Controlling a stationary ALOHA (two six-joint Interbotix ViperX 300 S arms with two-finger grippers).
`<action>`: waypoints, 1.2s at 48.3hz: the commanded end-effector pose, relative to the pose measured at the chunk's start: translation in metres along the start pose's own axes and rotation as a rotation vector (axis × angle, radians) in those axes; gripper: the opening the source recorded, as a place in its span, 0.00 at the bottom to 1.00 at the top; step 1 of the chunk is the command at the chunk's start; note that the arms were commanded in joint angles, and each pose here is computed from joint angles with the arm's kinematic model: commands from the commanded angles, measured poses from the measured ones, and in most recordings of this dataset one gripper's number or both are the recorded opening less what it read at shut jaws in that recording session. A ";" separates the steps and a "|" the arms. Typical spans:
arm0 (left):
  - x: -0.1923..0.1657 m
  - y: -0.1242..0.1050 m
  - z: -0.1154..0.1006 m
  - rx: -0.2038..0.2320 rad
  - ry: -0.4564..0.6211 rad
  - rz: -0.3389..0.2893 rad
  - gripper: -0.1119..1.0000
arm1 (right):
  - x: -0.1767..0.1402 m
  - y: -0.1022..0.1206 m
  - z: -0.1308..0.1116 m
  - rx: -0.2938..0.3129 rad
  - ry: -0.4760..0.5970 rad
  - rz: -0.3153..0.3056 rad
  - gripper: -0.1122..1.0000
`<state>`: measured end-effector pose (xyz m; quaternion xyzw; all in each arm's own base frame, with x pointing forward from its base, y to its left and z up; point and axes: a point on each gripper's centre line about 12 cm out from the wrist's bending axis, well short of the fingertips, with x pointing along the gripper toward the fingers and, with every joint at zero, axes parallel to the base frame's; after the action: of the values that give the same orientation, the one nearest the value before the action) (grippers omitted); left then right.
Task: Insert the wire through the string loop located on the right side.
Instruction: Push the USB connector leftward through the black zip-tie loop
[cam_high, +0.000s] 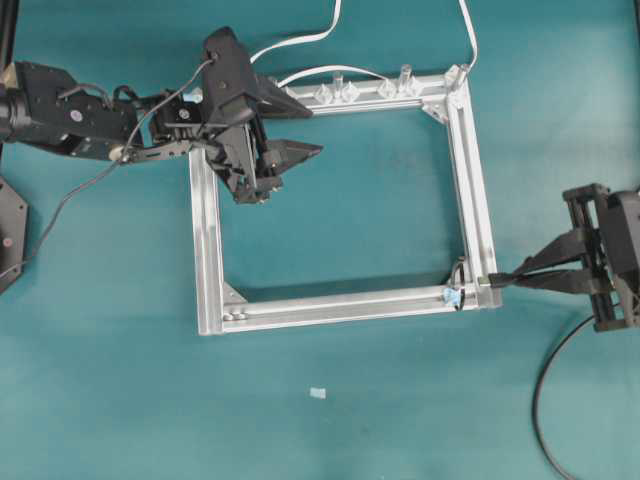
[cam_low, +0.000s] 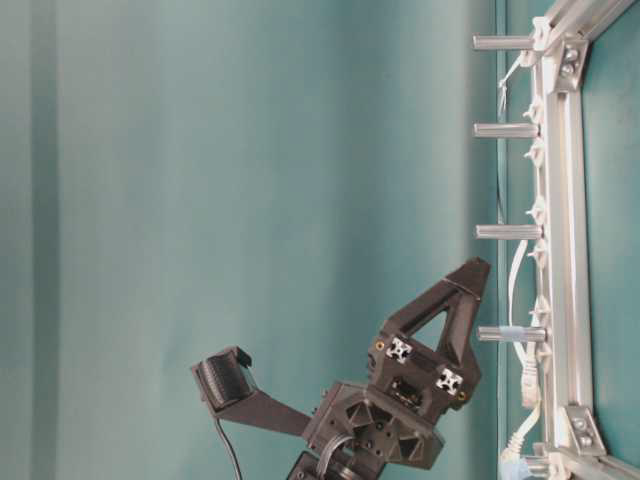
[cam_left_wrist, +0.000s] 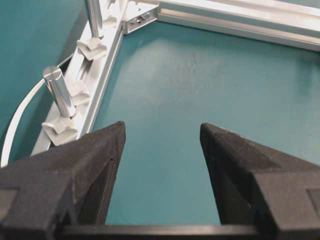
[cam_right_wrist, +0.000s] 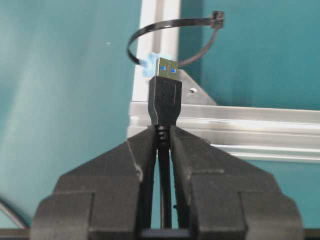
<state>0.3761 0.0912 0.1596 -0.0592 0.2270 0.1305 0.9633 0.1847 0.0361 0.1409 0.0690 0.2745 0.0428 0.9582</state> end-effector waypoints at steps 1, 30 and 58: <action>-0.003 -0.003 0.014 -0.004 -0.043 -0.008 0.65 | 0.001 -0.002 0.003 -0.002 -0.007 -0.011 0.21; -0.003 -0.003 0.013 -0.002 -0.040 -0.008 0.65 | 0.001 -0.005 -0.002 0.008 0.034 -0.017 0.21; -0.003 -0.003 0.013 -0.002 -0.041 -0.008 0.65 | 0.001 -0.005 -0.001 0.008 0.029 -0.016 0.21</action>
<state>0.3763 0.0906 0.1596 -0.0591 0.2271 0.1297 0.9634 0.1802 0.0312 0.1334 0.0699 0.2986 0.0347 0.9512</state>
